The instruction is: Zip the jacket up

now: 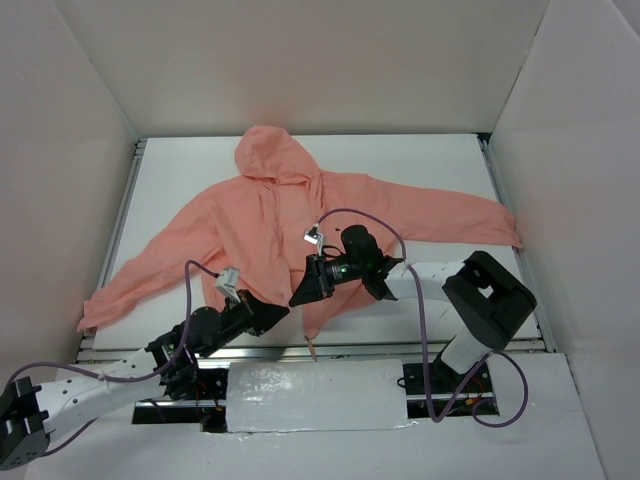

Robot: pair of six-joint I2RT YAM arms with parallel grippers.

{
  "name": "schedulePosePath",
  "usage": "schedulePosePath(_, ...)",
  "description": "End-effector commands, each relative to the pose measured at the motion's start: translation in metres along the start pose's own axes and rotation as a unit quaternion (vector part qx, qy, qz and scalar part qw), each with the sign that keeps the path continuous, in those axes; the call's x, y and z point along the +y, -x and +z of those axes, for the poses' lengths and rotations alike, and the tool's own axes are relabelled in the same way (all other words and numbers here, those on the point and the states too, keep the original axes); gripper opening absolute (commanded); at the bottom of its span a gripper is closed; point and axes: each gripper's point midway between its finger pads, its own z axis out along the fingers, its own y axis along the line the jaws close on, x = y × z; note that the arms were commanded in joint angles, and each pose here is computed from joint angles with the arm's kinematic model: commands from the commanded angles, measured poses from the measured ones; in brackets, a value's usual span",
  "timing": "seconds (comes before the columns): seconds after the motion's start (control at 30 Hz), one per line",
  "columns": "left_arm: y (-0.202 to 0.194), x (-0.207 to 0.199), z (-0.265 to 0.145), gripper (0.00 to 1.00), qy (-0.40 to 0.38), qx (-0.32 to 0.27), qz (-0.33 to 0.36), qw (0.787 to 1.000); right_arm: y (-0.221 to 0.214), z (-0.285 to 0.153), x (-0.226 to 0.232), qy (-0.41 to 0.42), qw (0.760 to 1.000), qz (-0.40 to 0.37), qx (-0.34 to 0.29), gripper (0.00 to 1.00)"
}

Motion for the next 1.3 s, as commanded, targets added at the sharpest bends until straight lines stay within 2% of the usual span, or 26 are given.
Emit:
schedulePosePath(0.0,0.011,-0.011,0.0,0.0,-0.017,-0.019,0.011,1.0,0.004,0.002,0.0,0.007,1.0,-0.02,-0.006,0.22)
schedulePosePath(0.1,0.011,-0.013,0.0,0.0,-0.021,-0.018,0.015,0.999,0.007,0.003,-0.003,0.001,1.0,-0.017,-0.007,0.12)
schedulePosePath(0.23,0.009,-0.013,0.0,0.0,-0.025,-0.015,0.018,0.999,0.008,0.004,-0.003,0.002,1.0,-0.018,-0.008,0.11)
schedulePosePath(0.3,0.008,-0.014,0.0,0.0,-0.028,-0.01,0.024,0.999,0.009,0.004,-0.003,0.0,1.0,-0.02,-0.011,0.28)
schedulePosePath(0.37,0.007,-0.016,0.0,0.0,-0.035,-0.008,0.027,0.999,0.01,0.003,-0.004,-0.003,1.0,-0.018,-0.013,0.36)
schedulePosePath(0.6,0.004,-0.016,0.001,0.0,-0.038,0.001,0.037,0.999,0.018,0.001,-0.002,0.003,1.0,-0.017,-0.021,0.34)
schedulePosePath(1.03,-0.001,-0.02,0.0,0.0,-0.053,0.01,0.047,0.997,0.027,0.001,-0.01,-0.009,0.999,0.007,-0.03,0.17)
schedulePosePath(1.07,0.0,-0.021,0.0,0.0,-0.055,0.01,0.047,0.997,0.027,0.001,-0.01,-0.008,0.999,0.008,-0.03,0.07)
schedulePosePath(1.13,-0.001,-0.021,0.0,0.0,-0.055,0.011,0.046,0.997,0.027,0.001,-0.008,-0.001,1.0,0.007,-0.029,0.0)
schedulePosePath(1.17,-0.001,-0.02,0.0,0.03,-0.054,0.012,0.045,0.997,0.026,0.001,-0.007,0.001,1.0,0.005,-0.029,0.0)
schedulePosePath(1.23,0.0,-0.02,-0.001,0.18,-0.055,0.009,0.042,0.998,0.025,0.0,-0.004,0.01,0.999,-0.001,-0.032,0.0)
schedulePosePath(1.27,0.0,-0.02,-0.001,0.29,-0.053,0.008,0.038,0.998,0.025,-0.001,-0.003,0.014,0.999,-0.002,-0.031,0.0)
